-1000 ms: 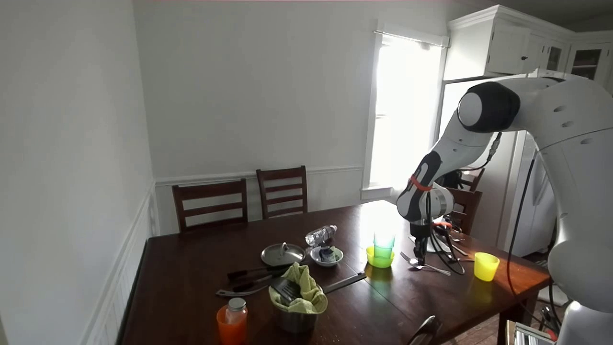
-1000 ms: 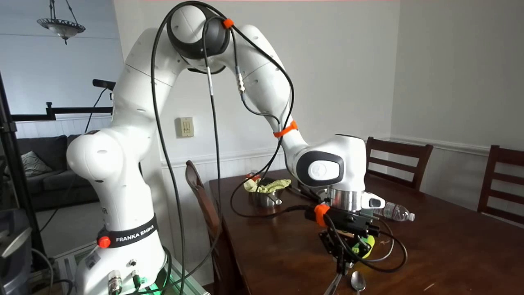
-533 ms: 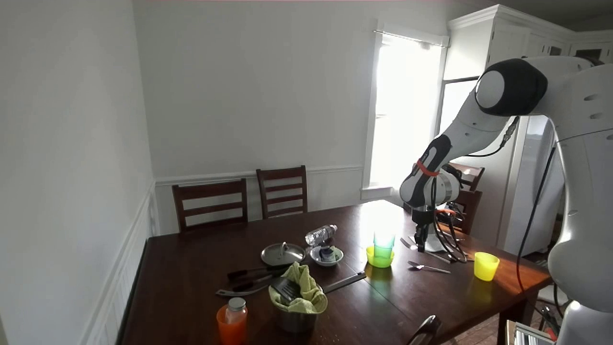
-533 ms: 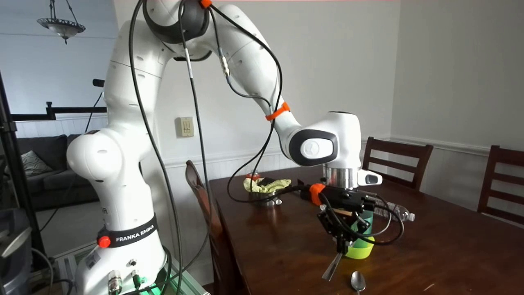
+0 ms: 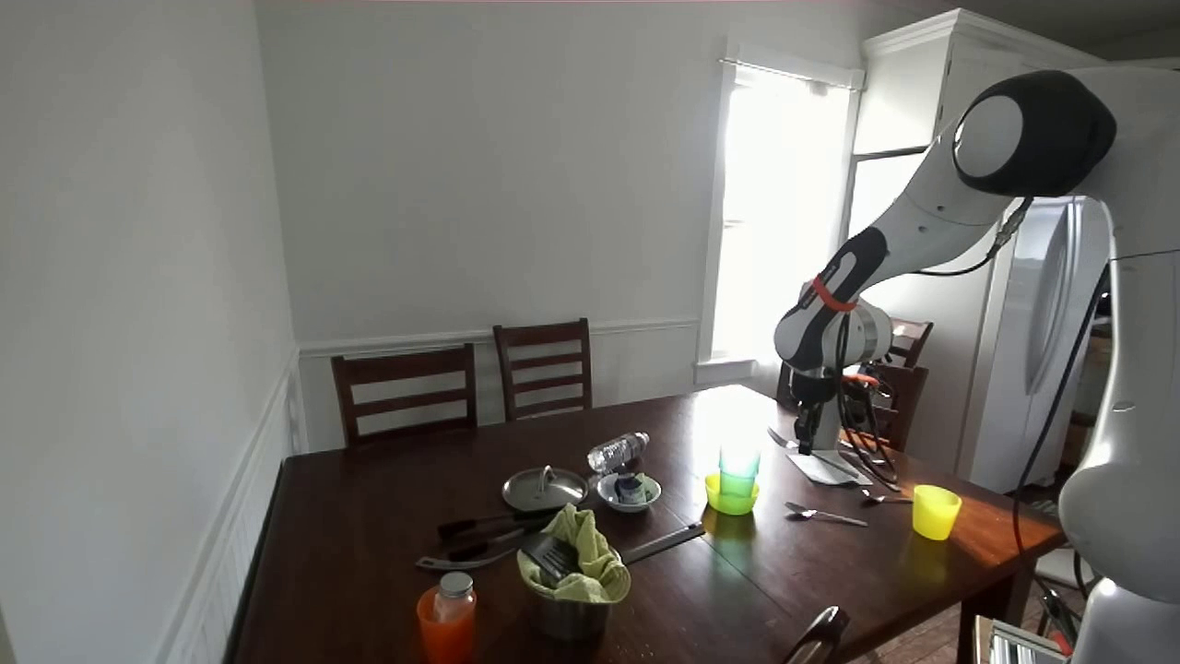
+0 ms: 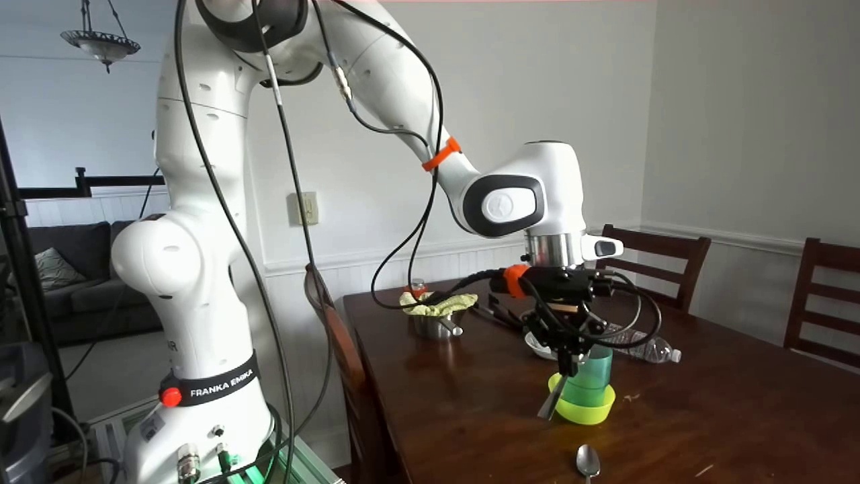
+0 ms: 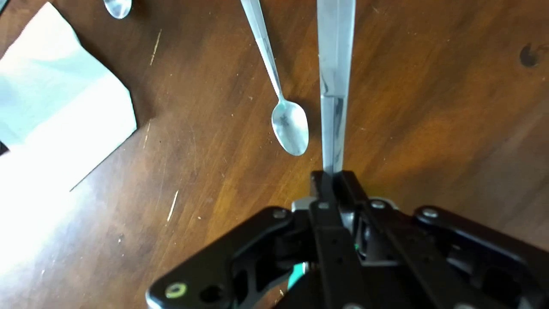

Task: Put the fork and spoon in the green cup

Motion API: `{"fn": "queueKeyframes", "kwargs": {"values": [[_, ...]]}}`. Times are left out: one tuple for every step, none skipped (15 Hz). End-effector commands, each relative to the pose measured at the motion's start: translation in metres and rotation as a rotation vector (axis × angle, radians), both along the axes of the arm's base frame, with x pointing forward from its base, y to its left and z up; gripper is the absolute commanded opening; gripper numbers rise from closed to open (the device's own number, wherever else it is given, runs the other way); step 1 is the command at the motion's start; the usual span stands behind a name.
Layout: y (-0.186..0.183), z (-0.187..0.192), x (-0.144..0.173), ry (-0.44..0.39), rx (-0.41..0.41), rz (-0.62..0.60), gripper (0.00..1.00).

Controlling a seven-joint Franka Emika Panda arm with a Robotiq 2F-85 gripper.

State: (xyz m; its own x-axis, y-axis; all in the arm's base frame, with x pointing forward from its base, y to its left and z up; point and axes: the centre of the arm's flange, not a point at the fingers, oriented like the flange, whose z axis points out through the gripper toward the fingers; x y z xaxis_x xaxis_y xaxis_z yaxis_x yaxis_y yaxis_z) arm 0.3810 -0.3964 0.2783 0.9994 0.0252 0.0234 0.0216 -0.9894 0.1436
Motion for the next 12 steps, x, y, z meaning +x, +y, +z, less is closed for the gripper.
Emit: {"fn": "queueKeyframes", "kwargs": {"values": [[0.01,0.021,-0.003,-0.031,-0.003,0.002,0.03],[0.011,0.022,0.0,-0.036,-0.004,0.003,0.03],[0.011,0.024,0.003,-0.041,-0.008,0.007,0.03],[0.012,0.024,0.007,-0.046,-0.007,0.01,0.03],[0.012,0.023,0.01,-0.053,-0.009,0.011,0.03],[0.013,0.024,0.015,-0.062,-0.008,0.012,0.03],[0.013,0.025,0.019,-0.077,-0.009,0.012,0.03],[0.014,0.026,0.023,-0.09,-0.011,0.01,0.03],[0.014,0.028,0.028,-0.108,-0.013,0.008,0.03],[0.014,0.029,0.032,-0.126,-0.02,0.006,0.03],[0.012,0.031,0.035,-0.147,-0.03,-0.001,0.03],[0.01,0.033,0.039,-0.173,-0.038,-0.01,0.03]]}}
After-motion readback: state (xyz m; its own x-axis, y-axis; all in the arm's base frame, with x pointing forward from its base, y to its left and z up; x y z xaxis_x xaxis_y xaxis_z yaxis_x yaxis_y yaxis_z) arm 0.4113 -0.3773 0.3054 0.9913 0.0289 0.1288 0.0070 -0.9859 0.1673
